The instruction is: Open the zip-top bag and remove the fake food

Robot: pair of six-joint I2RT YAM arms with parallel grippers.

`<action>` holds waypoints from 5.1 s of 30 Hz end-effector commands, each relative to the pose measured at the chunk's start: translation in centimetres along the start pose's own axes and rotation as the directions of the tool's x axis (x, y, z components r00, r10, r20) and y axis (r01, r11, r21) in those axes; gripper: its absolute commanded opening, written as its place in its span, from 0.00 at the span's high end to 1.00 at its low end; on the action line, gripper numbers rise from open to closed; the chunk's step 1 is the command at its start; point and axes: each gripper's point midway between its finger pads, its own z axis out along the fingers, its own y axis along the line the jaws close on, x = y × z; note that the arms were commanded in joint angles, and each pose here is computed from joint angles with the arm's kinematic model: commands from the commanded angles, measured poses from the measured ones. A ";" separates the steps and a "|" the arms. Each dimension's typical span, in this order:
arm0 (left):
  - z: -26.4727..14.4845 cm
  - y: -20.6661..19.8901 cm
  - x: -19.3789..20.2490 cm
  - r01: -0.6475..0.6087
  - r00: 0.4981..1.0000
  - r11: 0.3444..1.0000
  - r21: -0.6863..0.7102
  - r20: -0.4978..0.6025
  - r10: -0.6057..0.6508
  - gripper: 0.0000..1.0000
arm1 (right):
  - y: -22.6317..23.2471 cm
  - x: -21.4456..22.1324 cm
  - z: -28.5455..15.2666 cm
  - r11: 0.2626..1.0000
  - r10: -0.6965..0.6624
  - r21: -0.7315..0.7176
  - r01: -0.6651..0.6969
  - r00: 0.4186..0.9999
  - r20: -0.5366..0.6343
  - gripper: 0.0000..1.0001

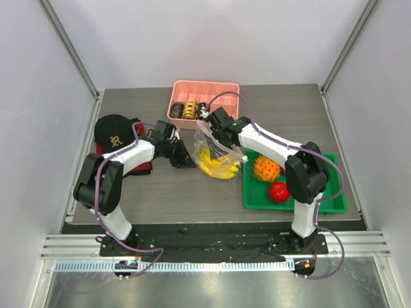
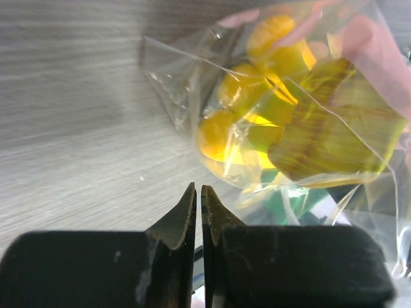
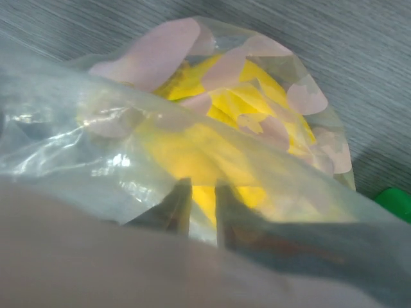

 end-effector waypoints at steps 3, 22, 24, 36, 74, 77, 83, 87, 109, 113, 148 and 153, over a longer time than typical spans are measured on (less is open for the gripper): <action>1.1 -1.5 -0.5 -0.002 1.000 1.000 0.012 -0.007 0.002 0.95 | 1.7 2.1 1.6 0.997 -0.046 -0.062 0.042 0.998 -0.053 0.73; -0.8 0.5 -1.5 -0.024 0.993 0.992 -0.120 0.112 0.037 0.91 | 4.2 0.2 0.4 0.976 0.018 -0.219 -0.009 0.999 0.040 0.56; -1.1 0.3 -2.0 -0.028 0.992 0.992 -0.123 0.119 0.043 0.91 | 3.3 -1.2 -0.5 0.988 0.018 -0.156 -0.003 0.995 0.096 0.55; 1.2 -1.6 -6.0 0.027 0.990 0.998 -0.049 0.138 -0.020 0.92 | 0.1 -3.2 1.0 0.999 -0.013 0.033 0.007 0.983 0.182 0.55; 0.7 -0.4 -3.5 -0.033 0.997 0.995 -0.092 0.070 0.039 0.91 | 0.8 0.6 5.1 0.991 -0.136 0.036 0.132 0.984 0.117 0.95; 0.3 -0.3 -4.2 -0.017 0.996 0.997 -0.077 0.084 0.023 0.91 | 2.0 0.1 3.6 0.994 -0.104 -0.016 0.107 0.988 0.114 0.99; 0.9 -1.4 -5.2 0.003 0.997 1.000 -0.029 0.079 -0.001 0.89 | 2.5 -0.7 1.3 1.000 -0.020 -0.011 0.021 0.995 0.103 0.73; 1.2 -1.8 -5.3 0.027 0.997 1.000 -0.007 0.070 -0.026 0.90 | 3.1 -1.1 0.5 1.000 0.011 -0.030 -0.007 0.993 0.119 0.65; -1.2 1.5 1.5 0.136 0.991 0.988 -0.072 0.008 -0.136 0.83 | 3.2 2.0 -0.4 0.989 -0.092 -0.113 0.091 0.996 -0.004 0.56; 0.7 0.0 3.0 0.117 0.992 0.991 -0.067 -0.029 -0.119 0.85 | 3.1 4.0 0.2 0.985 -0.112 -0.142 0.103 0.992 -0.057 0.70; 4.3 0.8 3.0 0.167 0.986 0.980 -0.106 -0.001 -0.168 0.85 | 0.4 10.8 5.7 0.976 -0.218 -0.035 0.215 0.965 -0.143 0.41; 3.1 1.3 2.7 0.147 0.989 0.982 -0.122 0.015 -0.147 0.84 | -0.4 11.2 6.5 0.977 -0.205 0.023 0.210 0.968 -0.144 0.43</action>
